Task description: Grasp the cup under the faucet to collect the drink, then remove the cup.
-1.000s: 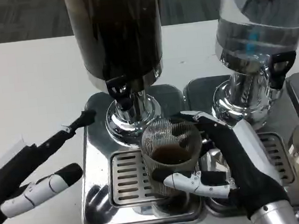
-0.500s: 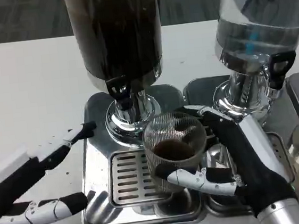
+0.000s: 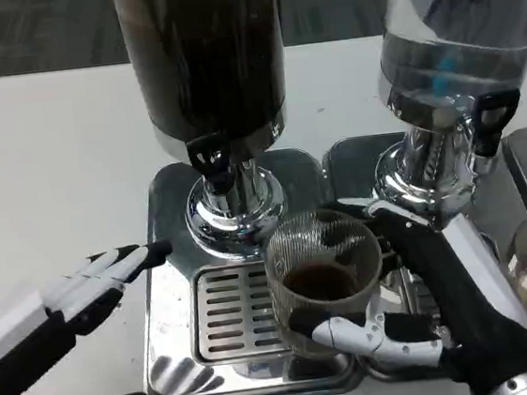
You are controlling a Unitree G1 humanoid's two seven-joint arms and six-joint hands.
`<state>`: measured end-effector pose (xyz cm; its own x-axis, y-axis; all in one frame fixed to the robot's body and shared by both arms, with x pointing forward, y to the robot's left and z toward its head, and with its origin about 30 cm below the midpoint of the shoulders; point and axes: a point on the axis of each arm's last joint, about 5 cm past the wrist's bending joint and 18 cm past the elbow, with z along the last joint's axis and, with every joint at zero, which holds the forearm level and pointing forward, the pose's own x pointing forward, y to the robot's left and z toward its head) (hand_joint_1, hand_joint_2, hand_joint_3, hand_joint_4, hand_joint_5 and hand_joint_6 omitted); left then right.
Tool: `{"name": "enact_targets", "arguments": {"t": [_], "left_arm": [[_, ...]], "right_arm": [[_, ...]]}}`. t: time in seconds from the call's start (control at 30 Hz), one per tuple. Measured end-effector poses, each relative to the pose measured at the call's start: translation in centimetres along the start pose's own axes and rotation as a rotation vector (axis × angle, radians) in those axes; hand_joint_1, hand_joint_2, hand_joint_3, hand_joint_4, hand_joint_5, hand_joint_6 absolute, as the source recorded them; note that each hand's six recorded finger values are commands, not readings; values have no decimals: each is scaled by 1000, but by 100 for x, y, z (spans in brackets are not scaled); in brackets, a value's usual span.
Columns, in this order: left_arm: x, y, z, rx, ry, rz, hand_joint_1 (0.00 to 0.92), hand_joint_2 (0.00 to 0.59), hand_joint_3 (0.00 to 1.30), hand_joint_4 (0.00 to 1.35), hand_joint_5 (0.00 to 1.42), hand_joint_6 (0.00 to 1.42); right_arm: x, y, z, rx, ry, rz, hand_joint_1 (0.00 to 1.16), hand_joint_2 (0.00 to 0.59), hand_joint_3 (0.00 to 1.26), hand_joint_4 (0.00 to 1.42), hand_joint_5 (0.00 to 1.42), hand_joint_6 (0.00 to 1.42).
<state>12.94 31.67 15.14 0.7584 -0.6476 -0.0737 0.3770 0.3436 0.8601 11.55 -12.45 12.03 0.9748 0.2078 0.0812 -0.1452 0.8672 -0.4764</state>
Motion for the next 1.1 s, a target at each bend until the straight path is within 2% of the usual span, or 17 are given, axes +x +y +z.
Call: {"name": "enact_targets", "arguments": {"t": [0.2, 0.37, 0.57, 0.87, 1.1], "left_arm": [[-32, -88, 31, -27, -43, -8, 0, 88, 0, 0, 0, 0], [-67, -114, 58, -57, -67, 11, 0, 87, 0, 0, 0, 0], [-78, -128, 105, -78, -95, 18, 0, 86, 0, 0, 0, 0], [-103, -152, 156, -100, -112, 22, 0, 85, 0, 0, 0, 0], [-100, -150, 157, -102, -109, 22, 0, 85, 0, 0, 0, 0]], "right_arm": [[-90, -39, 47, 1, -2, 7, 760, 251, 496, 489, 584, 611], [-152, -93, 70, -3, 0, 6, 760, 251, 497, 494, 584, 613], [-204, -114, 49, -5, 22, 22, 760, 251, 504, 496, 592, 622], [-206, -171, 65, -8, 11, 10, 761, 252, 506, 502, 600, 625], [-206, -175, 63, -5, 12, 9, 767, 255, 506, 505, 601, 626]]}}
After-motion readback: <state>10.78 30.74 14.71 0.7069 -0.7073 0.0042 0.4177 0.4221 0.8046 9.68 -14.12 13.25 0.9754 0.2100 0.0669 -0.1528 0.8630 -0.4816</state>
